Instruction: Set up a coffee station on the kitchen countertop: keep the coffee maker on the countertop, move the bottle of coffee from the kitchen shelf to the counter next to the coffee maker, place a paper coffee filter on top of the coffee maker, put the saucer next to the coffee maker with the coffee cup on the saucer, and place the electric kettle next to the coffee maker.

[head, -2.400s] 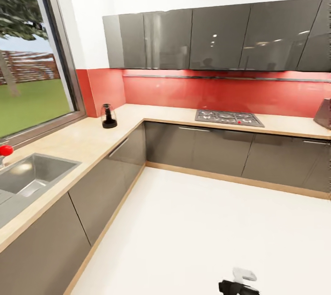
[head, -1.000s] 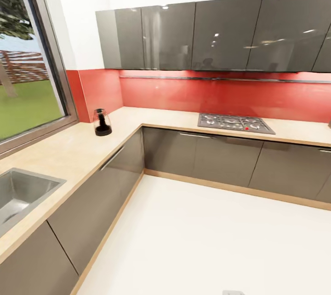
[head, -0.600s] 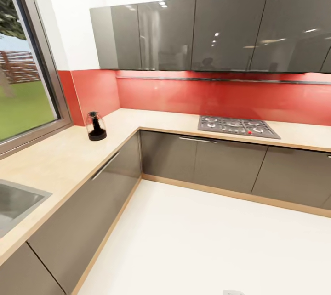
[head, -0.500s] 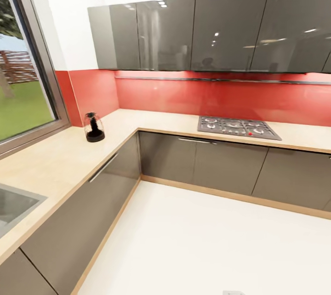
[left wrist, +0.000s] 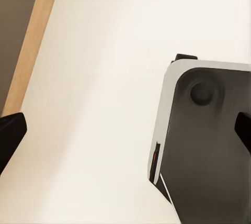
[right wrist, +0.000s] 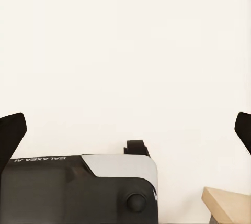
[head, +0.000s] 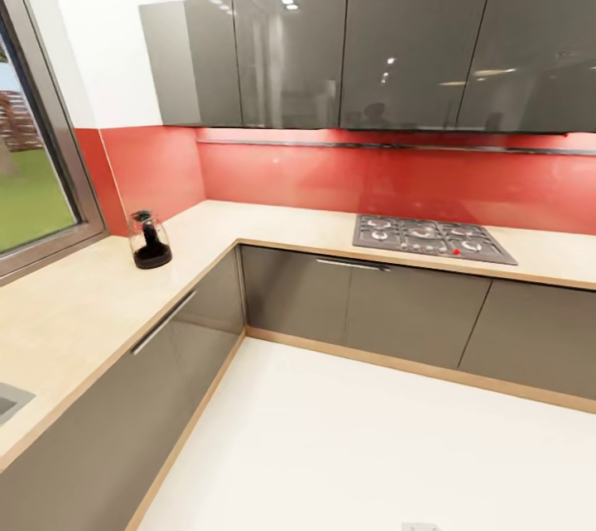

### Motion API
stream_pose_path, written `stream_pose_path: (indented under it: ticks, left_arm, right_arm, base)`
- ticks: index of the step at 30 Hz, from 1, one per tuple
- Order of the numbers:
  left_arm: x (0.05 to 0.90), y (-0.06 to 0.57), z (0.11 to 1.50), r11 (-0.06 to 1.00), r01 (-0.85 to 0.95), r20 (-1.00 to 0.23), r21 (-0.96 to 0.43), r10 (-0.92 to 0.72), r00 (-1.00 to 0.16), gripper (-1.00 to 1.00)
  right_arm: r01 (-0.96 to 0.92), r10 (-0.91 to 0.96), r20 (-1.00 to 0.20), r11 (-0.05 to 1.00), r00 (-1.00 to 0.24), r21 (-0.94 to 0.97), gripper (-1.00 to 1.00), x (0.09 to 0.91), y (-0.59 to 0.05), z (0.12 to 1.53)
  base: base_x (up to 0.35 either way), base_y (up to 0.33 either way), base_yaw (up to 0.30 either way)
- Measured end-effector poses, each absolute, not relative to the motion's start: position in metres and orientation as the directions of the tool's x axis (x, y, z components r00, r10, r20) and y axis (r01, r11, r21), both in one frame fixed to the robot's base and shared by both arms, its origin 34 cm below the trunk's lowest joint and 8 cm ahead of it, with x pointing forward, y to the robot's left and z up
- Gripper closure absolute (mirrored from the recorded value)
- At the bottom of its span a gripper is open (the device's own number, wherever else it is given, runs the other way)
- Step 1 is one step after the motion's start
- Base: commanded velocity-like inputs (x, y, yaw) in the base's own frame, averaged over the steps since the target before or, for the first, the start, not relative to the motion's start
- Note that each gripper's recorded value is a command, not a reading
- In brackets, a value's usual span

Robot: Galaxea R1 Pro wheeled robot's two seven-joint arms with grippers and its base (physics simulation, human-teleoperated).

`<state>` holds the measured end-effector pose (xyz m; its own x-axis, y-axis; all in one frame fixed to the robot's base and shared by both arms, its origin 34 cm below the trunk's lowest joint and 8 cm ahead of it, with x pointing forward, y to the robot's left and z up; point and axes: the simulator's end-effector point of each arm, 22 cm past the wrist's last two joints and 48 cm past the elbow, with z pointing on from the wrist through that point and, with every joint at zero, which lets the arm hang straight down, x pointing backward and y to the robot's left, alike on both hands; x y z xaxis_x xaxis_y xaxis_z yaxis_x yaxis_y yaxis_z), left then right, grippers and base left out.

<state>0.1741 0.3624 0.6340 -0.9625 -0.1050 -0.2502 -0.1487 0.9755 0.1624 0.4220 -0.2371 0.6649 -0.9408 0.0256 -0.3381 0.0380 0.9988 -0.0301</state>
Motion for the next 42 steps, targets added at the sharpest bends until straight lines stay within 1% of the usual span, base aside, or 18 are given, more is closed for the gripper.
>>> stream_pose_path:
  ticks: [5, 16, 37, 39, 42]
  left_arm:
    - [0.173, 0.362, 0.634, 0.976, -0.149, -0.249, 0.162, -0.105, -0.963, -1.0]
    - [0.172, 0.362, 0.634, 0.975, -0.15, -0.246, 0.162, -0.108, -0.963, -1.0]
    - [0.168, 0.365, 0.634, 0.974, -0.152, -0.24, 0.17, -0.109, -0.965, -1.0]
    - [0.162, 0.363, 0.632, 0.974, -0.15, -0.225, 0.169, -0.11, -0.968, -1.0]
    - [0.132, 0.357, 0.628, 0.976, -0.144, -0.164, 0.162, -0.118, -0.979, -1.0]
  right_arm:
    - [0.038, 0.025, -0.338, 0.999, -0.941, -0.03, -1.0, 0.422, -0.237, 0.665]
    - [0.038, 0.025, -0.338, 0.999, -0.941, -0.031, -1.0, 0.422, -0.237, 0.665]
    - [0.038, 0.024, -0.337, 0.999, -0.941, -0.035, -1.0, 0.421, -0.238, 0.665]
    - [0.038, 0.024, -0.337, 0.999, -0.941, -0.035, -1.0, 0.421, -0.238, 0.664]
    - [0.038, 0.024, -0.336, 0.999, -0.942, -0.035, -1.0, 0.421, -0.238, 0.664]
  base:
    - [0.338, -0.008, 0.126]
    - [0.337, -0.011, 0.266]
    - [0.29, -0.185, 0.277]
    - [0.177, -0.049, 0.277]
    - [0.054, -0.015, 0.277]
